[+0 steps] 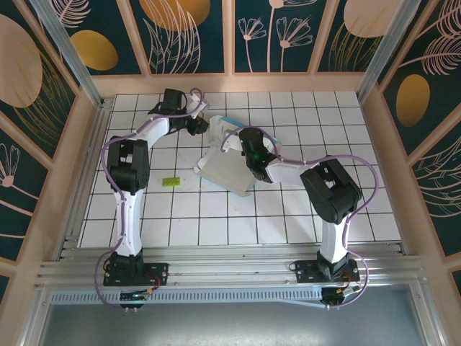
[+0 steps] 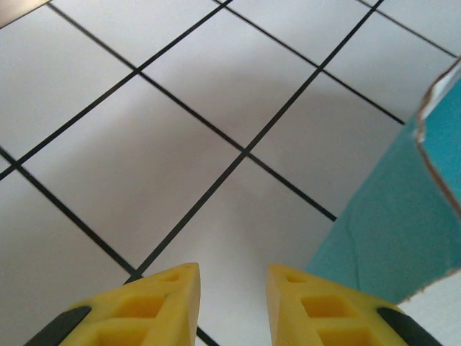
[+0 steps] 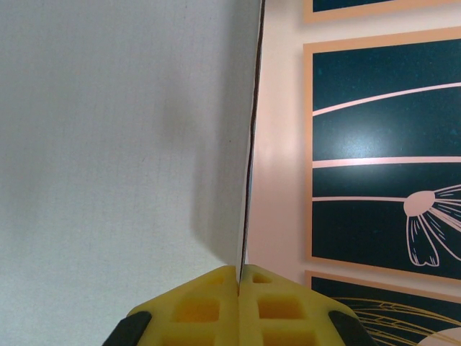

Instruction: Fold the paper box

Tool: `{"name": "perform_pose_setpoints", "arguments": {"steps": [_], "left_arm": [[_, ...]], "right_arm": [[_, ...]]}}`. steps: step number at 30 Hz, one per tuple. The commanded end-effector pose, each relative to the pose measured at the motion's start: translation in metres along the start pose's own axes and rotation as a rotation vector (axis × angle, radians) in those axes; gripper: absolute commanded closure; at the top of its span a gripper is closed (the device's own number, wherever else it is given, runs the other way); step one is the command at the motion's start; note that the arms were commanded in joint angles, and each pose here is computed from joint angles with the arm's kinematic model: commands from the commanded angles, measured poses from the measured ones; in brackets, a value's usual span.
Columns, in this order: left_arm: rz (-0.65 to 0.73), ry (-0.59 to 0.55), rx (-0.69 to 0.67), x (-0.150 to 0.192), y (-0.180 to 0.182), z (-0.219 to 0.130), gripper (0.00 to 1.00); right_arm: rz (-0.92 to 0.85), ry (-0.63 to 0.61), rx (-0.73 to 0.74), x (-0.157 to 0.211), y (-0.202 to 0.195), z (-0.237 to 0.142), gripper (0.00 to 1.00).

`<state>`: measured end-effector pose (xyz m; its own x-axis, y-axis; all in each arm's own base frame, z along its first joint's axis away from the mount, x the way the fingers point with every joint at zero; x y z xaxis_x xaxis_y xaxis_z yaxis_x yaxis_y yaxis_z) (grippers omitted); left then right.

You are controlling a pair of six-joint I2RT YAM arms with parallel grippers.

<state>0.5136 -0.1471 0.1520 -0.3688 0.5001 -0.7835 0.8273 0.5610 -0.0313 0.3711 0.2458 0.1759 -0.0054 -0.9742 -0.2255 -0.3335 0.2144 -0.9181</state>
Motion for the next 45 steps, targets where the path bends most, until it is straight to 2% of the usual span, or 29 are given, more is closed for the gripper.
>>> {"name": "perform_pose_setpoints", "arguments": {"steps": [1, 9, 16, 23, 29, 32, 36, 39, 45], "left_arm": [[0.039, -0.032, 0.108, -0.008, -0.007, 0.005, 0.70], [0.078, 0.044, 0.182, -0.012, -0.021, 0.024, 0.74], [0.080, 0.031, 0.242, -0.018, -0.033, 0.028, 0.73], [0.062, 0.014, 0.316, -0.023, -0.046, 0.024, 0.67], [0.032, 0.045, 0.249, -0.025, -0.047, 0.034, 0.67], [0.012, 0.026, 0.273, -0.026, -0.050, 0.038, 0.57], [0.011, -0.007, 0.339, -0.026, -0.058, 0.036, 0.52], [0.030, -0.006, 0.356, -0.025, -0.062, 0.033, 0.55], [0.070, 0.064, 0.330, -0.023, -0.065, 0.021, 0.64]], "right_arm": [[-0.062, -0.001, -0.095, 0.002, 0.019, -0.005, 1.00], [-0.057, -0.005, -0.090, 0.001, 0.017, -0.006, 1.00], [-0.056, -0.002, -0.092, 0.003, 0.017, -0.007, 1.00], [-0.051, 0.000, -0.093, 0.003, 0.019, -0.007, 1.00], [-0.047, -0.006, -0.092, 0.001, 0.018, -0.008, 1.00], [-0.045, -0.004, -0.093, 0.001, 0.018, -0.007, 1.00], [-0.049, -0.001, -0.097, 0.001, 0.020, -0.008, 1.00], [-0.051, 0.000, -0.097, 0.003, 0.020, -0.009, 1.00], [-0.053, 0.004, -0.097, 0.003, 0.020, -0.009, 1.00]]}}
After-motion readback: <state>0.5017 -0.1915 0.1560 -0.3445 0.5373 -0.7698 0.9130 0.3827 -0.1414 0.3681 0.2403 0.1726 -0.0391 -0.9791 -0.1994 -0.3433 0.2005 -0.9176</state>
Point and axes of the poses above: each hand's point on the last joint's axis, 136 mm out from that joint toward the fingers, its own z axis out along the fingers, its own y axis along the line the jaws close on, x = y × z, the point moved 10 cm from there along -z, back along the fingers, and after that the axes turned 7 degrees about z, right-handed, at the moved point
